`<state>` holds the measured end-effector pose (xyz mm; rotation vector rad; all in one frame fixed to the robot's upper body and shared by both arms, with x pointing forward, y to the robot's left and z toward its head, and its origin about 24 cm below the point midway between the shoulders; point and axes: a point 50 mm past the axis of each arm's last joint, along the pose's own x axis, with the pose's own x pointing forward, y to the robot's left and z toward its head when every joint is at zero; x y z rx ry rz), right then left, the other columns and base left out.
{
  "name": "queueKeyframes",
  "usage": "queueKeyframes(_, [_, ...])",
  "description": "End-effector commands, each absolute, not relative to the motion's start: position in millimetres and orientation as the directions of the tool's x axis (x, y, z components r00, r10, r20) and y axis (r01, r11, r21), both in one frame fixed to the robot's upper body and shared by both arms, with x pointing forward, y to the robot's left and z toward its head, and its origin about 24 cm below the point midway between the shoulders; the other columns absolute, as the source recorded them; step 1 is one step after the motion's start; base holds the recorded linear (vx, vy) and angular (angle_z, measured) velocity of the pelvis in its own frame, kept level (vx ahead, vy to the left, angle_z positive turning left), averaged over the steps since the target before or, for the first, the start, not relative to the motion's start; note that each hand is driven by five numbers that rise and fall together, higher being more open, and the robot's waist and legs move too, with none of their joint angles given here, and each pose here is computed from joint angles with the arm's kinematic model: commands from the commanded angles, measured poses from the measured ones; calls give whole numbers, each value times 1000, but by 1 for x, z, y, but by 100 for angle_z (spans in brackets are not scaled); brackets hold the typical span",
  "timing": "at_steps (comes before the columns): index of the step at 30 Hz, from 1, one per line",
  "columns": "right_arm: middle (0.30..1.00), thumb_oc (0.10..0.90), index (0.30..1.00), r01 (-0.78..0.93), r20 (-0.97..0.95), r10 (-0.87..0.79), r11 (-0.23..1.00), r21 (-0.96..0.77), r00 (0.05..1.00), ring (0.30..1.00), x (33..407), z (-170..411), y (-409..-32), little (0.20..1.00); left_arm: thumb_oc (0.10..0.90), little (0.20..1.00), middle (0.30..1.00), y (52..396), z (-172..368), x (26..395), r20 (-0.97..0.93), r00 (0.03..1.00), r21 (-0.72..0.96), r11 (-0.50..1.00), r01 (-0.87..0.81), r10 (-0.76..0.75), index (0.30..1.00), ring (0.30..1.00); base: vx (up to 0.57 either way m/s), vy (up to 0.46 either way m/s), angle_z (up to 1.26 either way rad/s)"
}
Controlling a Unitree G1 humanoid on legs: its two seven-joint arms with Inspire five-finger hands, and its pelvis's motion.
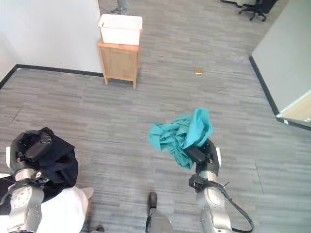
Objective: Pick up bed clothes into laundry basket.
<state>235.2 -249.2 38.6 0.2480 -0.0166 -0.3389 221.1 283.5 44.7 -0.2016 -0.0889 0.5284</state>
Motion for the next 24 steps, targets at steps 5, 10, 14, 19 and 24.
queueKeyframes(5, [300, 400, 300, 211, 353, -295, 943, 258, 888, 300, 259, 119, -258, 300, 400, 300, 300, 294, 119, 225, 379, 804, -266, 886, -380, 458, 300, 300, 414, -434, -28])
queueKeyframes(10, [300, 400, 300, 208, 351, -296, 941, 267, 888, 300, 258, 118, -258, 300, 400, 300, 300, 309, 121, 211, 401, 734, -313, 835, -453, 548, 300, 300, 469, -161, -24])
queueKeyframes(14, [300, 400, 300, 229, 312, -299, 943, 242, 902, 300, 255, 105, -257, 300, 400, 300, 300, 318, 127, 193, 443, 682, -287, 813, -507, 582, 300, 300, 569, -55, -23])
queueKeyframes(19, [300, 400, 300, 197, 292, -251, 959, 202, 923, 300, 253, 99, -251, 300, 400, 300, 300, 324, 146, 179, 526, 621, -237, 802, -549, 581, 300, 300, 576, 61, -39])
queueKeyframes(24, [300, 400, 300, 162, 289, -219, 964, 209, 932, 300, 252, 97, -241, 300, 400, 300, 300, 327, 150, 177, 538, 626, -179, 802, -570, 565, 300, 300, 462, 173, -10])
